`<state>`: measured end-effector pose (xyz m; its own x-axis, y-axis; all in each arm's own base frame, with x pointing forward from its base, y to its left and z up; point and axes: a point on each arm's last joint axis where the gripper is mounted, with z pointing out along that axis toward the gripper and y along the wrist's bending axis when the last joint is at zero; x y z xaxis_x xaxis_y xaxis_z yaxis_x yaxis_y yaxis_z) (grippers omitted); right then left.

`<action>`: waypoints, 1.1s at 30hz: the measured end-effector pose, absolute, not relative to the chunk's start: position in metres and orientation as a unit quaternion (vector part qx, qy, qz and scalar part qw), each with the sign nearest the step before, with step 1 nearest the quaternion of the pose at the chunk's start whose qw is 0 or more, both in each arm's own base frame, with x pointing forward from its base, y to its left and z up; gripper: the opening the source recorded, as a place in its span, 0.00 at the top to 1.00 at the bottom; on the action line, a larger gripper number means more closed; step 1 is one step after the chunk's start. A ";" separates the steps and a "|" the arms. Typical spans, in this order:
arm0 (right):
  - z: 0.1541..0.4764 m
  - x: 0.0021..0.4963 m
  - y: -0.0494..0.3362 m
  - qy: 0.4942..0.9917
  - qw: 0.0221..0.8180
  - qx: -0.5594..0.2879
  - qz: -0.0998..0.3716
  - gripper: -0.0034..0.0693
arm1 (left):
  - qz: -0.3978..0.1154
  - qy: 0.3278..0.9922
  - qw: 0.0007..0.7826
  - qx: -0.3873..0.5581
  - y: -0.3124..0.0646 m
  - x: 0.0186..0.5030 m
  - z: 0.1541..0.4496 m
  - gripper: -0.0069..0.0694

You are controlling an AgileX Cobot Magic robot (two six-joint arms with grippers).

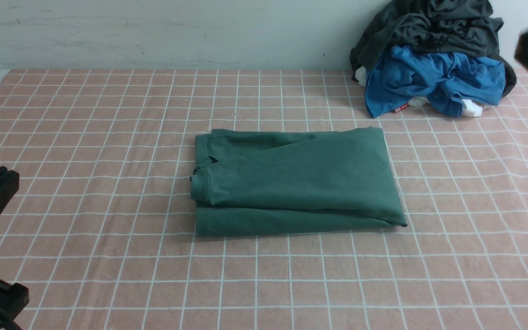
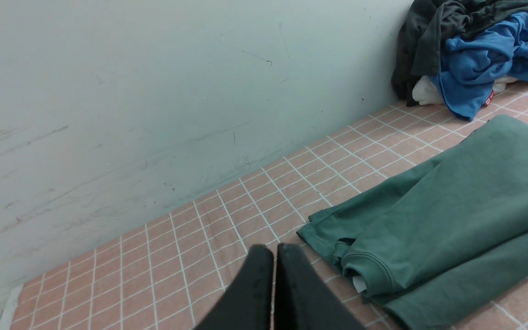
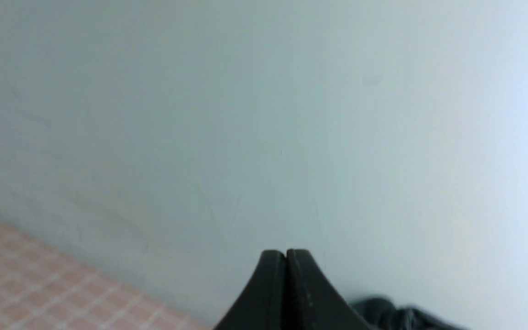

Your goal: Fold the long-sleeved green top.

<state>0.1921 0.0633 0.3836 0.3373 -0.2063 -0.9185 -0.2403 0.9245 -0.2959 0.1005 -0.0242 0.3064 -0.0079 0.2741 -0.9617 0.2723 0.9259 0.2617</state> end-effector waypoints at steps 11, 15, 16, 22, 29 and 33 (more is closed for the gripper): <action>0.230 0.114 0.044 0.570 0.795 -0.206 0.035 0.97 | 0.000 0.710 0.677 0.193 -0.024 0.100 0.306 0.92; 0.207 0.114 0.044 0.642 0.729 -0.234 0.028 0.97 | 0.000 0.710 0.677 0.193 -0.024 0.100 0.306 0.92; 0.201 0.114 0.043 0.666 0.706 -0.242 0.025 0.97 | 0.000 0.710 0.678 0.193 -0.024 0.100 0.306 0.92; 0.179 0.105 0.035 0.762 0.608 -0.224 0.021 0.97 | -0.001 0.710 0.677 0.193 -0.024 0.100 0.306 0.92; 0.182 0.063 0.015 0.769 0.622 -0.143 0.031 0.97 | -0.007 0.711 0.674 0.200 -0.026 0.100 0.306 0.92; 0.182 0.055 0.009 0.763 0.637 -0.109 0.007 0.97 | -0.010 0.711 0.673 0.202 -0.027 0.099 0.305 0.92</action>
